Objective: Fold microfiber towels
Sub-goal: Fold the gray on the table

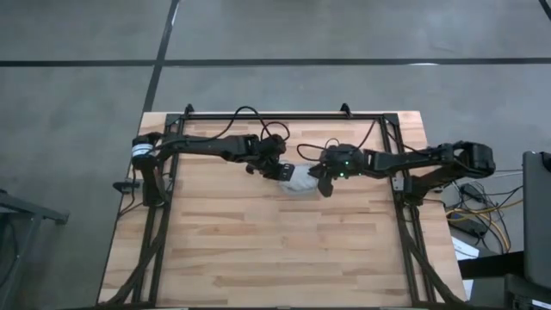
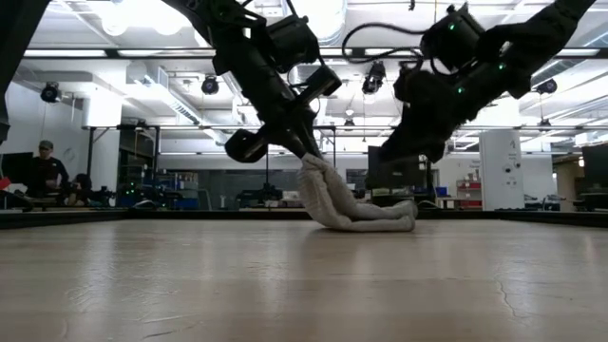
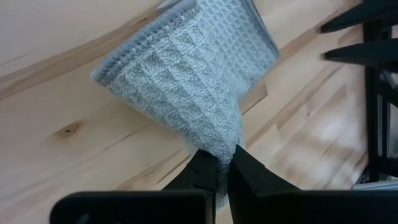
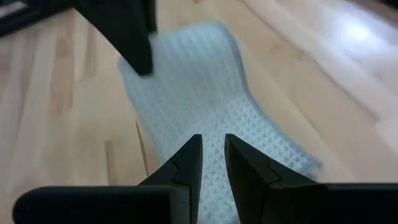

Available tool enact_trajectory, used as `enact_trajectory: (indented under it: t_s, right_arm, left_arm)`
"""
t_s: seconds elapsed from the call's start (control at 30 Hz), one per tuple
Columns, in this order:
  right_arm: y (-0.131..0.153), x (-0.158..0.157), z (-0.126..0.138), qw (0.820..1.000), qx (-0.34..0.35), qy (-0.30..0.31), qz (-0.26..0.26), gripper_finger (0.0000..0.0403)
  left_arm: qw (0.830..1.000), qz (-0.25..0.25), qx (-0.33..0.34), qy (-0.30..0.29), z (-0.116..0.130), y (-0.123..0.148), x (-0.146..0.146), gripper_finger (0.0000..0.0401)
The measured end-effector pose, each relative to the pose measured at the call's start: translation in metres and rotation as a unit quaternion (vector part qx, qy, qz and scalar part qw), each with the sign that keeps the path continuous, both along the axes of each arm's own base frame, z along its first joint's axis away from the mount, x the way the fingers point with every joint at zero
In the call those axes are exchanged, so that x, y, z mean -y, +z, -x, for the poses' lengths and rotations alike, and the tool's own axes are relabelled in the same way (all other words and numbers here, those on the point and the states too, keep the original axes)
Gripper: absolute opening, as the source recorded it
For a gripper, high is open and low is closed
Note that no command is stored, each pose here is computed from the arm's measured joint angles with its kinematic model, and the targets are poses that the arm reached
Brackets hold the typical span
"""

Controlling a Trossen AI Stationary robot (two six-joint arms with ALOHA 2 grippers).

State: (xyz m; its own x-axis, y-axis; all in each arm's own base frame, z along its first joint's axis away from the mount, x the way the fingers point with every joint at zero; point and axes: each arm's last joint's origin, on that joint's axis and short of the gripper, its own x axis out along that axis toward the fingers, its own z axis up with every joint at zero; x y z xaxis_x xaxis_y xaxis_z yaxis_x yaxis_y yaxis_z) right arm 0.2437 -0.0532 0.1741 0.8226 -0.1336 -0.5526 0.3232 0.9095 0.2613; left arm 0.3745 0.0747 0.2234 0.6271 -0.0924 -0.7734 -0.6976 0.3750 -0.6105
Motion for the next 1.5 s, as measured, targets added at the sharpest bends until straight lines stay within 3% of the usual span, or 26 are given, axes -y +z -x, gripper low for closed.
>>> enact_trajectory:
  t_s: [0.6,1.07,1.5]
  right_arm:
    - [-0.052,0.005,-0.044,0.998,-0.011,0.024,-0.055,0.0068]
    - [-0.053,-0.002,-0.09,0.994,0.001,0.083,-0.072,0.0068]
    - [-0.045,-0.005,-0.116,0.989,0.027,0.122,-0.074,0.0068]
  left_arm:
    - [0.999,0.013,-0.04,-0.009,0.006,-0.005,0.002,0.0014]
    - [0.996,0.024,-0.083,-0.025,0.017,-0.004,0.006,0.0014]
    - [0.998,0.0,-0.066,-0.014,0.038,0.031,0.009,0.0014]
